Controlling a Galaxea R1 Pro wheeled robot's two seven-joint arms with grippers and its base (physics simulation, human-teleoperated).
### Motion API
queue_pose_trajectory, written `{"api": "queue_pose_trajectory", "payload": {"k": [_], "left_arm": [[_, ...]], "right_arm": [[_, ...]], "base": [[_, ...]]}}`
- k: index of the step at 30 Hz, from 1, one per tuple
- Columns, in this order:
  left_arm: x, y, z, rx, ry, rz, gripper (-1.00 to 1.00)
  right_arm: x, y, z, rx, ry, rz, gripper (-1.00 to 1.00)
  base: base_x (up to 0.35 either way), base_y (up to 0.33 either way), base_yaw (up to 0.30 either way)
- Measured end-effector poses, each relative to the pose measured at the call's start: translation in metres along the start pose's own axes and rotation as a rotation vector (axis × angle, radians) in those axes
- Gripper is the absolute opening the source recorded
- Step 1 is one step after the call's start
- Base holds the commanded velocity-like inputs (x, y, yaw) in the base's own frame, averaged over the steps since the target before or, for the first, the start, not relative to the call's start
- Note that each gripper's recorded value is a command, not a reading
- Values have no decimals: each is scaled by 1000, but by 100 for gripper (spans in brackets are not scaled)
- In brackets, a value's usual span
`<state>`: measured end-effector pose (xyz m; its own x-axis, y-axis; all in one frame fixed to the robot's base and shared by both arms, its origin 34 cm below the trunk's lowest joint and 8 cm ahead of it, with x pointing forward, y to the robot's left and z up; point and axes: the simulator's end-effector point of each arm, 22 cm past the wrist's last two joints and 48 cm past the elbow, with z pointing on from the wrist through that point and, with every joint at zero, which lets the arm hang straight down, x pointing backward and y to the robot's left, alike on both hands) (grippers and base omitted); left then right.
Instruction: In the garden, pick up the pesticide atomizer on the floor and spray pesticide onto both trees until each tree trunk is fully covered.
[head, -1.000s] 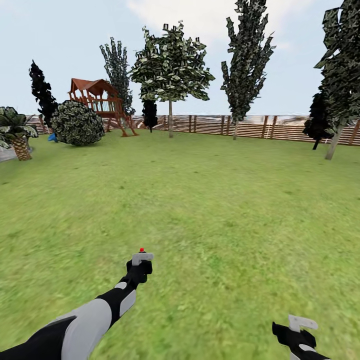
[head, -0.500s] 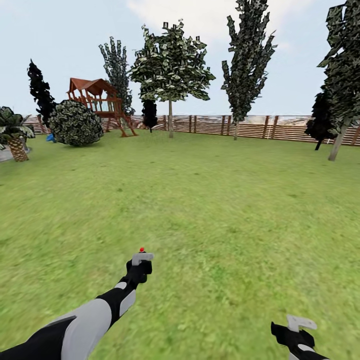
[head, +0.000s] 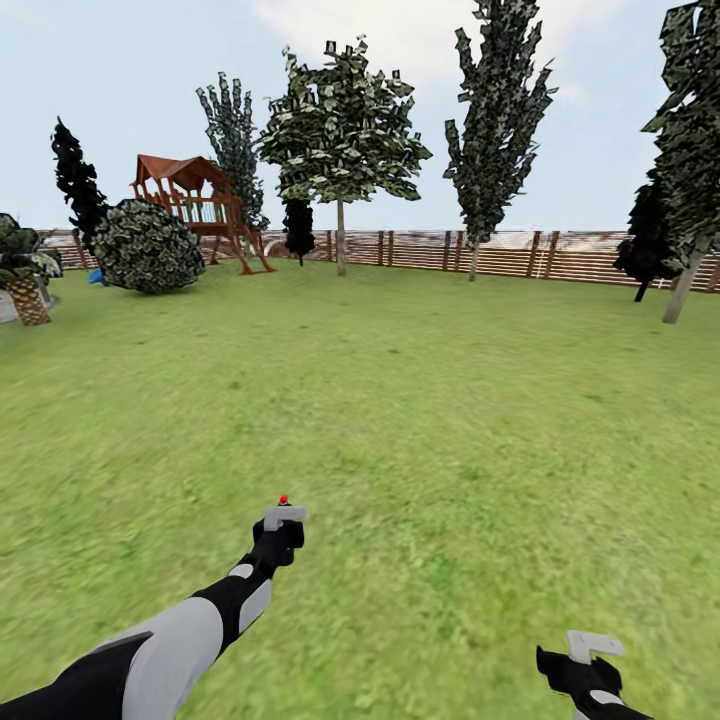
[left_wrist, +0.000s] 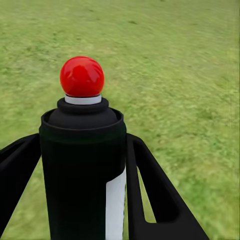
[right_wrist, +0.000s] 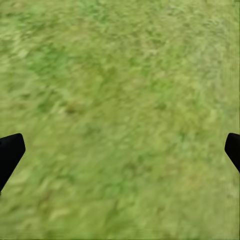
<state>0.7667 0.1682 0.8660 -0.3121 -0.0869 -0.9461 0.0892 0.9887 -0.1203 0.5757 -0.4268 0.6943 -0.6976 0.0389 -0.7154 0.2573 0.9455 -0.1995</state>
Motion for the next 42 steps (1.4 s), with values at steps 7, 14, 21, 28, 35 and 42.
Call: {"api": "queue_pose_trajectory", "payload": {"k": [7,14,21,28,35,42], "left_arm": [[1,-3,0,3,1,-2,-100],[1,-3,0,3,2,-2,-100],[1,-3,0,3,2,-2,-100],[1,-2,0,3,1,-2,-100],[1,-2,0,3,1,-2,-100],[1,-3,0,3,1,-2,-100]], "right_arm": [[0,-2,0,1,-1,-4,100],[0,-1,0,1,0,-5,100],[1,-1,0,0,0,-5,100],[1,0,0,-1,1,-5,100],[1,0,0,-1,2,-6,100],[2,0,0,-1,2,-6,100]], "base": [[350,0,0],[350,0,0],[350,0,0],[350,0,0],[350,0,0],[350,0,0]]}}
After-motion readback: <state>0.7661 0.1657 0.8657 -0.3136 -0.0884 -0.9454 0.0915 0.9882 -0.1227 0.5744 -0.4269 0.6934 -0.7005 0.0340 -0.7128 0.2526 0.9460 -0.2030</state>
